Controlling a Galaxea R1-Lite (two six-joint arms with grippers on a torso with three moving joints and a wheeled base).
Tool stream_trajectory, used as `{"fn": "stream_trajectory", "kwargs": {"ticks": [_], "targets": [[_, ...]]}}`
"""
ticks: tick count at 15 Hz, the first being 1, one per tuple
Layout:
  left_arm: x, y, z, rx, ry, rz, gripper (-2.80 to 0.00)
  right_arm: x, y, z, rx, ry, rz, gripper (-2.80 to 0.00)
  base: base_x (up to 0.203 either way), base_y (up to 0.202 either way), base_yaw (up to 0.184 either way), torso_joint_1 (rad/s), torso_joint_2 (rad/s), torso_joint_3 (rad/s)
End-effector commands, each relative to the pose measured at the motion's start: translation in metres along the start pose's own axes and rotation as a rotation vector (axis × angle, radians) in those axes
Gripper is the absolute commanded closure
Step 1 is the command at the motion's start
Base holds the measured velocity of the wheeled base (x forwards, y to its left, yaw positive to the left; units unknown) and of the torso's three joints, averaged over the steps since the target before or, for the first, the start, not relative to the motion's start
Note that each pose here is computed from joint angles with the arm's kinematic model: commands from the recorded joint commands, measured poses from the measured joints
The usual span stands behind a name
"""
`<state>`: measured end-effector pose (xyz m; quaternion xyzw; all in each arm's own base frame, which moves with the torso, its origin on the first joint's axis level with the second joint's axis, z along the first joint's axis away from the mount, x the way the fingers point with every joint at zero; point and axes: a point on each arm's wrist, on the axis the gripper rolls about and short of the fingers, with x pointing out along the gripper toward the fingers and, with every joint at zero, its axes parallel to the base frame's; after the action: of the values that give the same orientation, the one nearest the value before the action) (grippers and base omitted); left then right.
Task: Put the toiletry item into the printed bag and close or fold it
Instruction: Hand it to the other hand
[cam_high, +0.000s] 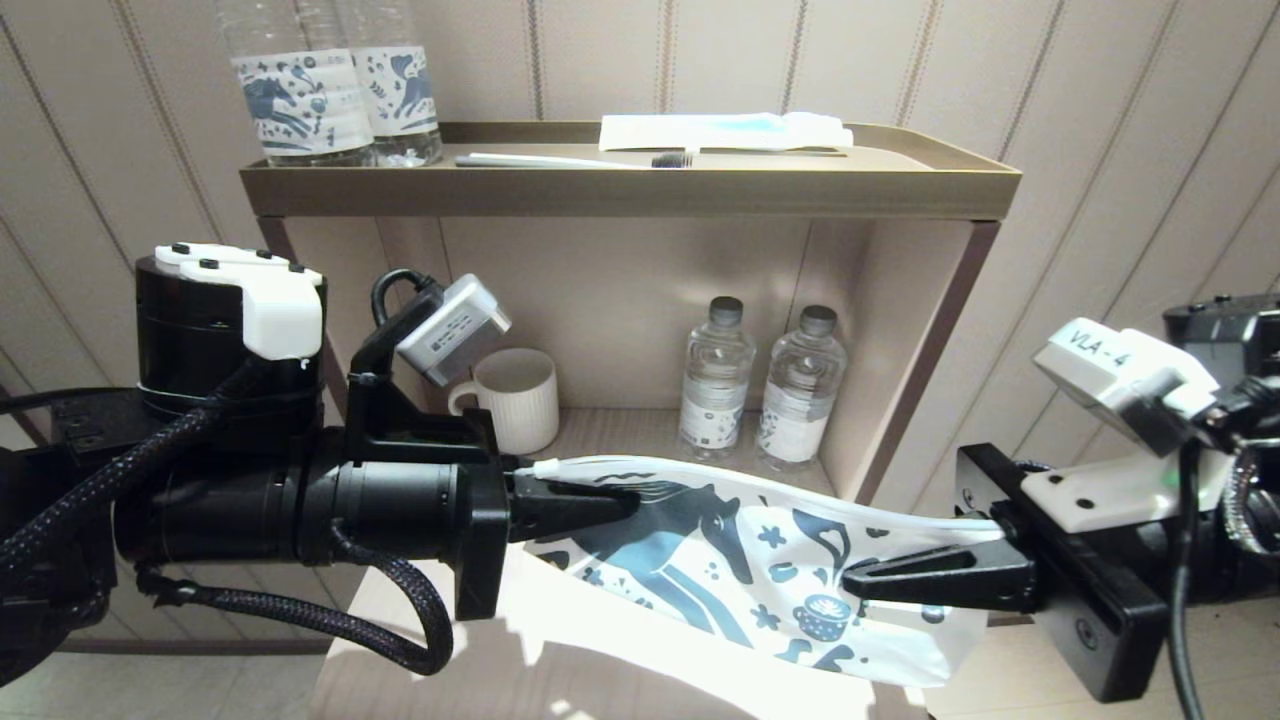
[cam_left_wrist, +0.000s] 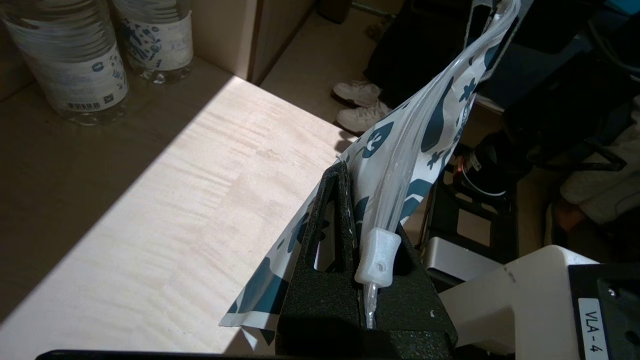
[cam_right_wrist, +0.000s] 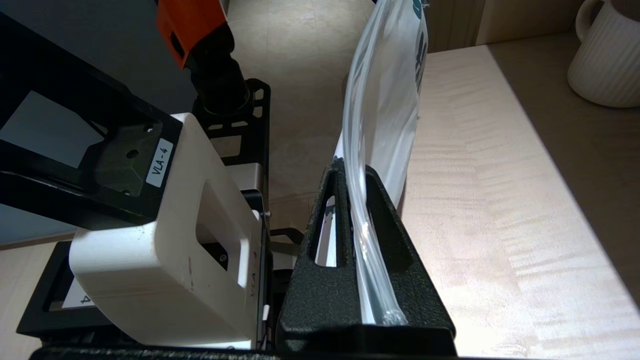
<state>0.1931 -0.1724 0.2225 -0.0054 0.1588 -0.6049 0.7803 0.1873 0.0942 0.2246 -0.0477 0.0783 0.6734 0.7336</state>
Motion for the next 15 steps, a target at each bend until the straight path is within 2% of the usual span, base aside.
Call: {"fn": "stream_trajectory", "kwargs": {"ticks": [1,6,11,14,15], "targets": [[-0.001,-0.001,0.001,0.004,-0.003,-0.015,0.0,0.001,-0.002,-0.002,0.005,0.002,0.006,0.0,0.0,0.0,0.0,0.0,0.0,0.0],[-0.006,-0.005,0.003,0.02,-0.016,-0.019,0.0,0.004,-0.012,-0.008,0.037,0.021,-0.018,0.0,0.0,0.0,0.0,0.0,0.0,0.0],[-0.017,-0.013,0.007,0.012,0.004,-0.014,0.0,0.011,-0.031,-0.019,0.08,0.09,-0.139,0.0,0.0,0.0,0.0,0.0,0.0,0.0],[-0.013,-0.01,0.004,0.005,0.021,-0.015,0.0,0.011,-0.033,-0.016,0.078,0.086,-0.143,0.0,0.0,0.0,0.0,0.0,0.0,0.0],[-0.013,-0.01,0.002,0.019,0.026,-0.016,0.0,0.012,-0.033,-0.016,0.081,0.087,-0.139,0.0,0.0,0.0,0.0,0.0,0.0,0.0]]}}
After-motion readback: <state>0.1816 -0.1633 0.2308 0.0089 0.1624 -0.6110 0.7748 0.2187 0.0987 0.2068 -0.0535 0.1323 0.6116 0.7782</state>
